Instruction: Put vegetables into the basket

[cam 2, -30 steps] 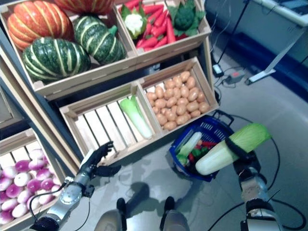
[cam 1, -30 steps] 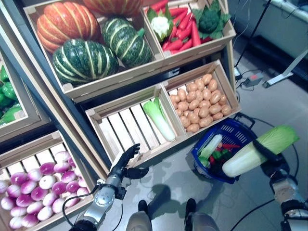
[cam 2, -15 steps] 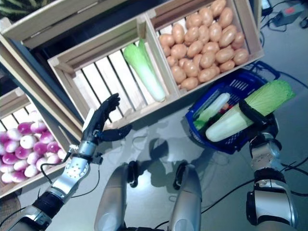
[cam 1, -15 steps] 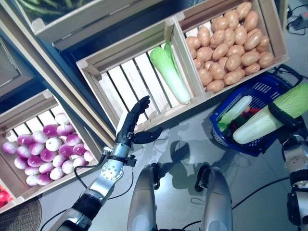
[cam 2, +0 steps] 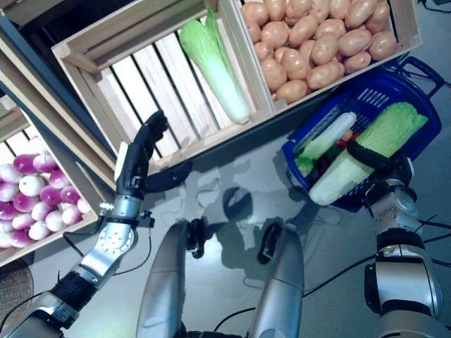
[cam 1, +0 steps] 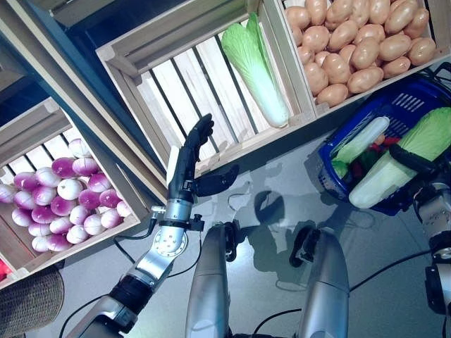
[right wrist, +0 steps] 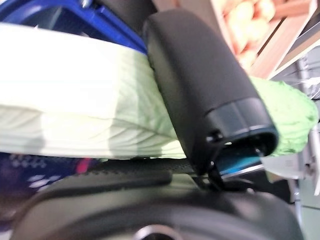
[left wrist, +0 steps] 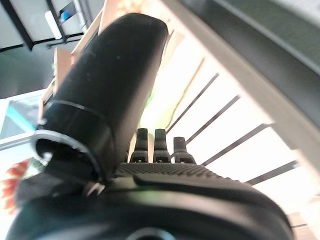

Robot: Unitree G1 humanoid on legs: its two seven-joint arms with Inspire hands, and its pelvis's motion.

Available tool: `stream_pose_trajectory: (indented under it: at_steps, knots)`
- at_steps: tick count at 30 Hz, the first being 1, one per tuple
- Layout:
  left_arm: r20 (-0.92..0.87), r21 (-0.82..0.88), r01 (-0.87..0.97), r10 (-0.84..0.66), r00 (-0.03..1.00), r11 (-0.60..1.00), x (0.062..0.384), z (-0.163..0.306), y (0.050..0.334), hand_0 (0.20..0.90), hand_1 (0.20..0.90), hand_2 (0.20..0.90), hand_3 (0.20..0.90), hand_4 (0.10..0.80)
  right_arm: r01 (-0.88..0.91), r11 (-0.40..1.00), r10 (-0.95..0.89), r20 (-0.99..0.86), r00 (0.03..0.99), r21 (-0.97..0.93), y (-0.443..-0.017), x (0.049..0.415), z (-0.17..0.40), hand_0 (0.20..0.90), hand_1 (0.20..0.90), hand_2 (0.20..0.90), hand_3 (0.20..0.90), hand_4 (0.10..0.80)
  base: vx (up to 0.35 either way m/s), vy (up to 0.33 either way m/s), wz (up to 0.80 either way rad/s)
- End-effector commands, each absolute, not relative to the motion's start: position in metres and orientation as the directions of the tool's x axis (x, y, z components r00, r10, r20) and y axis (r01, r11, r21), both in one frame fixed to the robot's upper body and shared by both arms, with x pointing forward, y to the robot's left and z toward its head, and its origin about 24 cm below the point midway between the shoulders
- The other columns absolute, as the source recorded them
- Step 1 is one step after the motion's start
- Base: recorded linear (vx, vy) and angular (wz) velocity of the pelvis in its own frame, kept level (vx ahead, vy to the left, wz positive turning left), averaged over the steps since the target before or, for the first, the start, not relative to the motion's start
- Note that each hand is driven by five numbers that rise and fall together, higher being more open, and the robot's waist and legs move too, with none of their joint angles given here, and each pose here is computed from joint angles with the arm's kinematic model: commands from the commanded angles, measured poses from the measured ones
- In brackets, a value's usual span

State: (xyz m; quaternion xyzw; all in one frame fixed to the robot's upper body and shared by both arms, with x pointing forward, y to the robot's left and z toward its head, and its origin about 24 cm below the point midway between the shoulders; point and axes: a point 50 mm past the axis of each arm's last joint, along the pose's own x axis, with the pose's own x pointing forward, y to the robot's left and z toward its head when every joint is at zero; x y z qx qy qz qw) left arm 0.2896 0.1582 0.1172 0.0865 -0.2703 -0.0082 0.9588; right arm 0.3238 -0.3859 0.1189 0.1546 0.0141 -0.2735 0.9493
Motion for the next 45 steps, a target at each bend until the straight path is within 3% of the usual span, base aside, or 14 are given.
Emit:
stream_pose_trajectory:
  at_steps: [1, 11, 22, 27, 33, 45]
  knots:
    - [0.773, 0.107, 0.018, -0.094, 0.627, 0.994, 0.278, 0.179, 0.152, 0.900, 0.900, 0.900, 0.900, 0.800, 0.535, 0.811, -0.569, 0.108, 0.815, 0.237, -0.407, 0.323, 0.186, 0.900, 0.900, 0.900, 0.900, 0.800, 0.000, 0.000, 0.00]
    - [0.835, 0.124, 0.016, -0.113, 0.538, 0.992, 0.279, 0.202, 0.148, 0.900, 0.900, 0.900, 0.900, 0.800, 0.516, 0.834, -0.535, 0.056, 0.843, 0.194, -0.407, 0.320, 0.168, 0.900, 0.900, 0.900, 0.900, 0.800, 0.010, -0.006, -0.01]
    - [0.811, 0.028, 0.046, -0.050, 0.583, 0.999, 0.298, 0.222, 0.146, 0.900, 0.900, 0.900, 0.900, 0.800, 0.520, 0.838, -0.530, 0.018, 0.848, 0.164, -0.400, 0.321, 0.151, 0.900, 0.900, 0.900, 0.900, 0.800, 0.038, -0.005, -0.05]
    - [0.810, 0.061, 0.050, -0.079, 0.580, 0.997, 0.298, 0.224, 0.141, 0.900, 0.900, 0.900, 0.900, 0.800, 0.566, 0.781, -0.606, 0.099, 0.789, 0.264, -0.402, 0.320, 0.168, 0.900, 0.900, 0.900, 0.900, 0.800, 0.033, 0.016, -0.10]
    - [0.792, 0.090, 0.043, -0.097, 0.602, 0.995, 0.298, 0.217, 0.141, 0.900, 0.900, 0.900, 0.900, 0.800, 0.615, 0.746, -0.662, 0.184, 0.726, 0.256, -0.409, 0.313, 0.184, 0.900, 0.900, 0.900, 0.900, 0.800, 0.035, 0.014, -0.03]
    - [0.521, -0.049, -0.043, 0.063, 0.851, 0.998, 0.335, 0.183, 0.148, 0.900, 0.900, 0.900, 0.900, 0.800, 0.461, 0.870, -0.490, 0.200, 0.849, 0.173, -0.380, 0.332, 0.180, 0.900, 0.900, 0.900, 0.900, 0.800, 0.014, 0.005, -0.01]
